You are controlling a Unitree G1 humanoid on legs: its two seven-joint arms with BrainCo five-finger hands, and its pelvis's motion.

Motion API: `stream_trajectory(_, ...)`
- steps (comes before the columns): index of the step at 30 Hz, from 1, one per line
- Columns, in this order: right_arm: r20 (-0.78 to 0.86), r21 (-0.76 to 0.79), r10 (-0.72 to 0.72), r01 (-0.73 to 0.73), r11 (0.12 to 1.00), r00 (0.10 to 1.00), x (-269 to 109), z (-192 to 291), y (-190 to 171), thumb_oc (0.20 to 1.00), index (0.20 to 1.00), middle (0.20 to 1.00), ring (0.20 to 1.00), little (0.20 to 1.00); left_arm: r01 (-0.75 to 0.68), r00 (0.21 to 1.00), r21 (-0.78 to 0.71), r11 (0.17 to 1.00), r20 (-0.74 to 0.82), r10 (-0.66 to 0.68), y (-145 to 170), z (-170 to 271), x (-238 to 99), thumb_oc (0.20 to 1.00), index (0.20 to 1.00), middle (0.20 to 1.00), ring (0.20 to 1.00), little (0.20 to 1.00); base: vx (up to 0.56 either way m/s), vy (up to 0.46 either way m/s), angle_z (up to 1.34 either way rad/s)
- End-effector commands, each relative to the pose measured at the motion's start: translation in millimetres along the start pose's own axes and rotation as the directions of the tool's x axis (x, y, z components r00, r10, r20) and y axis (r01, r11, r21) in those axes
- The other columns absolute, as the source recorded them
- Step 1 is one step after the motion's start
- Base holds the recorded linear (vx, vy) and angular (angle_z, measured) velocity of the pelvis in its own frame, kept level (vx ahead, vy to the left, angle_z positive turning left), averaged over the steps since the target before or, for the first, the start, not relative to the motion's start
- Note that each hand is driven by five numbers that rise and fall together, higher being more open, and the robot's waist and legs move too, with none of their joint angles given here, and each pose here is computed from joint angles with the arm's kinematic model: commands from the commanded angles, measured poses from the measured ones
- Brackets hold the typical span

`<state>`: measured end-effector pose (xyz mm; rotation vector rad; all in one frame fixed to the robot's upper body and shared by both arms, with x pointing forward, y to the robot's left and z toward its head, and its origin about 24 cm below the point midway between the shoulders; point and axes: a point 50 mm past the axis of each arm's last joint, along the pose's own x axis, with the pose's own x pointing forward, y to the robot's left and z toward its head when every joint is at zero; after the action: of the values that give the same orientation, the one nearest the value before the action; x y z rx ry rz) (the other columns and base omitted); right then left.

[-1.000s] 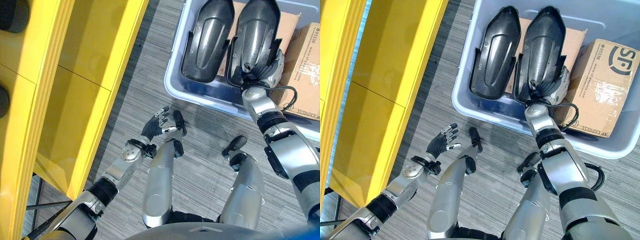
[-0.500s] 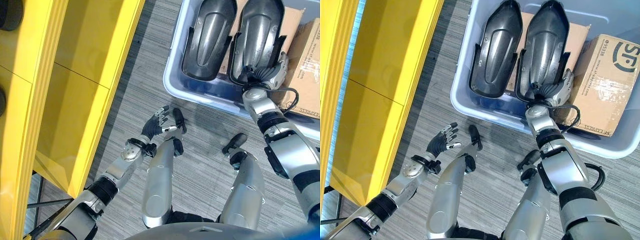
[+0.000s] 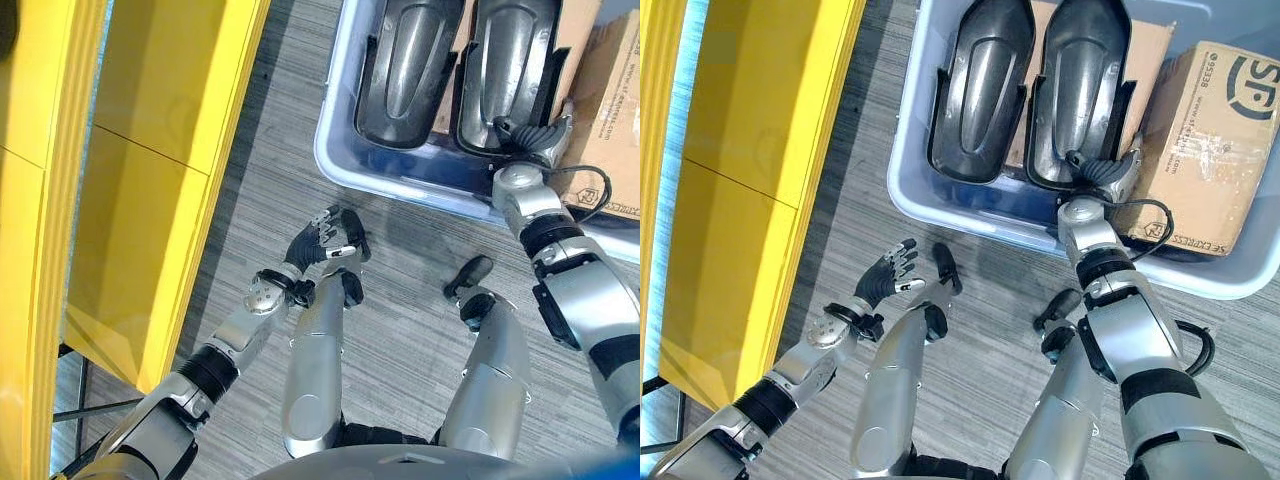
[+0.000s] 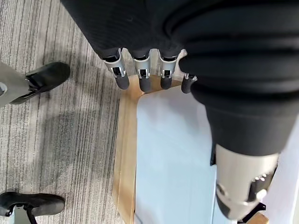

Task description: Move parts from the plastic box to the shelf.

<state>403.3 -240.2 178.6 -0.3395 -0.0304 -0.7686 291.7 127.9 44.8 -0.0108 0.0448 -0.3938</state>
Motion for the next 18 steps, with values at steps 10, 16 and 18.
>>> stream_trajectory(10, -0.037, -0.781, -0.103, 0.035, 0.623, 0.994, 18.8, -38.3, -46.9, 1.000, 1.000, 1.000, 1.000, 1.000, 0.067, 0.997, 0.010, 0.998, 0.043, -0.068, -7.0, -0.6, -0.2, 1.000, 1.000, 1.000, 1.000, 1.000, -0.01, -0.025, 0.06)
stream_trajectory(16, -0.100, -0.760, -0.167, 0.033, 0.649, 0.981, 16.8, -49.7, -52.8, 0.200, 0.200, 0.200, 0.200, 0.200, 0.074, 0.996, 0.014, 0.997, 0.053, -0.074, -5.5, 1.1, -1.6, 1.000, 1.000, 1.000, 1.000, 1.000, 0.00, 0.003, 0.05)
stream_trajectory(18, -0.120, -0.731, -0.199, 0.049, 0.680, 0.973, 15.2, -55.0, -54.5, 0.200, 0.200, 0.200, 0.200, 0.200, 0.072, 0.996, 0.014, 0.997, 0.052, -0.073, -5.9, 2.0, -1.7, 1.000, 1.000, 1.000, 1.000, 1.000, 0.00, 0.012, 0.04)
